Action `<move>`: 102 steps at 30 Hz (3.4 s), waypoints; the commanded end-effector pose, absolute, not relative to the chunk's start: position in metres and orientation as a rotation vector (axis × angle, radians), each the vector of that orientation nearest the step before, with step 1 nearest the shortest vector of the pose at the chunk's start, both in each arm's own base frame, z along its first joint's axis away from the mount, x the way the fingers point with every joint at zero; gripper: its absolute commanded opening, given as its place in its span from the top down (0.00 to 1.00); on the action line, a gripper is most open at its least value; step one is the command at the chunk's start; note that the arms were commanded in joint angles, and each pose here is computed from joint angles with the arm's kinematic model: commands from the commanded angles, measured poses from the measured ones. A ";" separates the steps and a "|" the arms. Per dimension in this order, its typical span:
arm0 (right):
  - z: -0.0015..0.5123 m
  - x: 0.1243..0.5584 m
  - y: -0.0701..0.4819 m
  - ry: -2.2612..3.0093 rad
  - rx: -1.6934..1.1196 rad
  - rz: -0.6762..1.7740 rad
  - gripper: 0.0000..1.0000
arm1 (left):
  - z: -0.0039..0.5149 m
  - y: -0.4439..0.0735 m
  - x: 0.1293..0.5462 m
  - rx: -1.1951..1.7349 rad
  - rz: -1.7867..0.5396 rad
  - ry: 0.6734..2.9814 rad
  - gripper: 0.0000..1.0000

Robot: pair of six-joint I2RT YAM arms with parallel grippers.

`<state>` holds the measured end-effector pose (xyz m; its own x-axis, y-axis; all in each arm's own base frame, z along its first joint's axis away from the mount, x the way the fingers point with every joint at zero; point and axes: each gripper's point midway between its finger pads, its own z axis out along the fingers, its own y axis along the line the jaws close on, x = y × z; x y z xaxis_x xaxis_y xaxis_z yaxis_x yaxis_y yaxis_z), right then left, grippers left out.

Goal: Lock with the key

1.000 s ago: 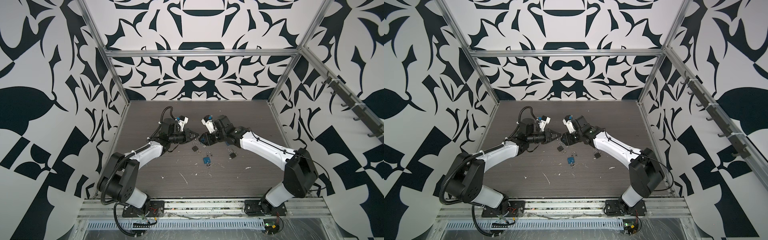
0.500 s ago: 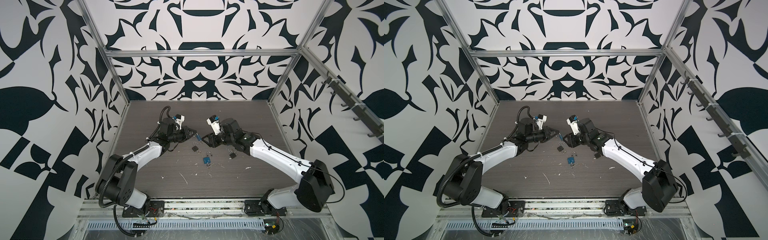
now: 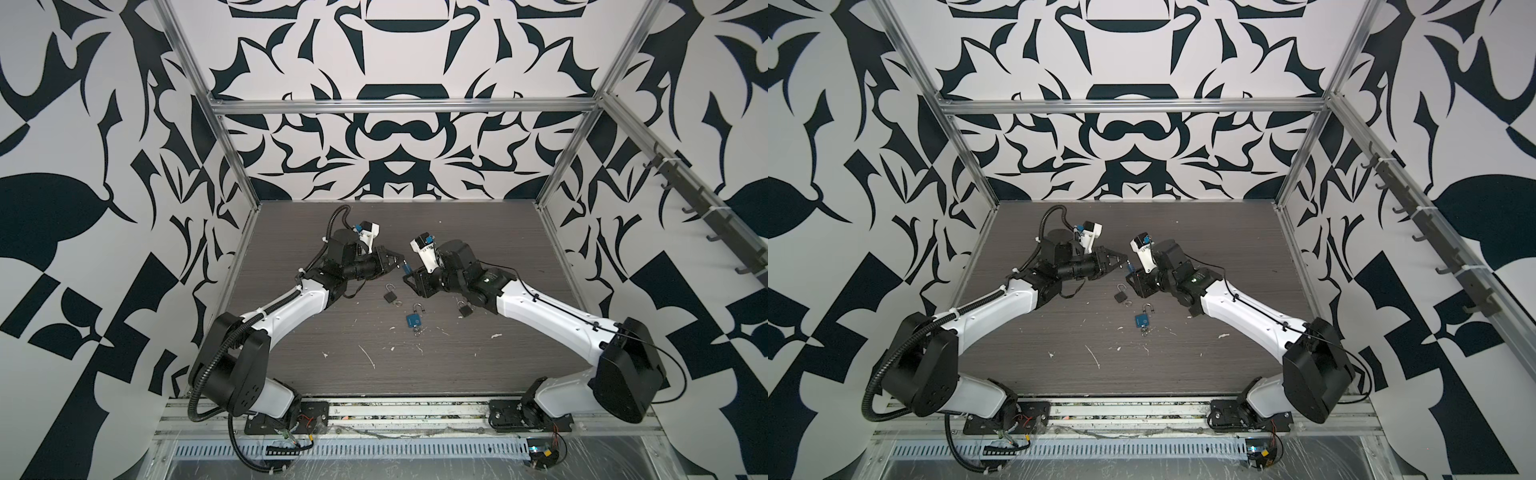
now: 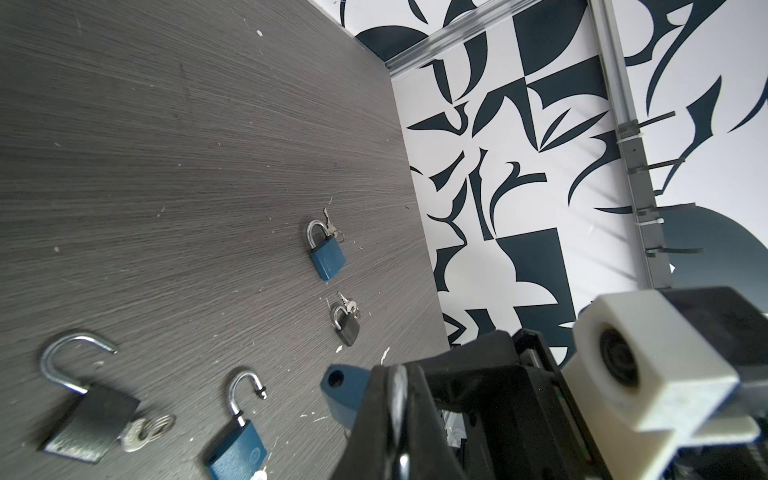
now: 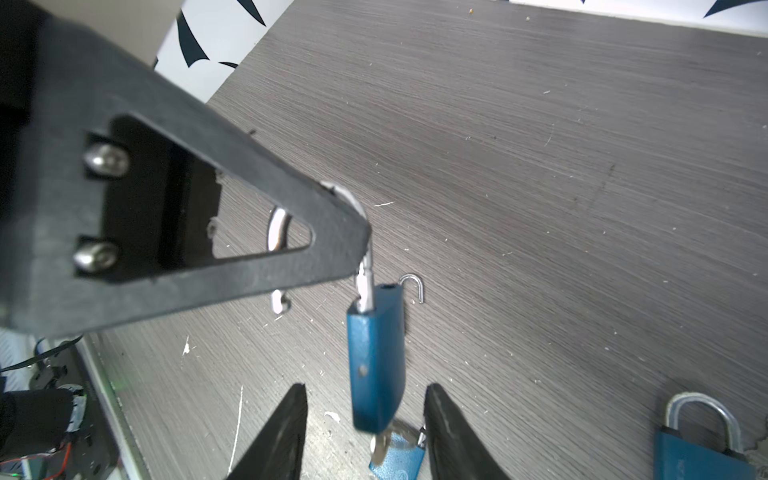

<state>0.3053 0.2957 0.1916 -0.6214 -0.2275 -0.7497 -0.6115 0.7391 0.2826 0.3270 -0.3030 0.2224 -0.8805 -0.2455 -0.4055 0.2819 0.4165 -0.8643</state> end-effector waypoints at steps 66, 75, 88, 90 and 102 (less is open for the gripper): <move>0.243 0.279 0.300 2.203 -0.657 1.380 1.00 | 0.275 -0.280 0.299 0.381 -1.320 2.137 0.52; 0.247 0.274 0.305 2.192 -0.681 1.451 1.00 | 0.274 -0.286 0.292 0.494 -1.338 2.128 0.56; 0.263 0.273 0.305 2.154 -0.683 1.510 1.00 | 0.254 -0.279 0.299 0.461 -1.243 2.181 0.63; 0.264 0.273 0.305 2.153 -0.681 1.514 1.00 | 0.254 -0.278 0.300 0.462 -1.240 2.174 0.64; 0.270 0.269 0.304 2.136 -0.689 1.553 1.00 | 0.263 -0.268 0.303 0.403 -1.301 2.132 0.64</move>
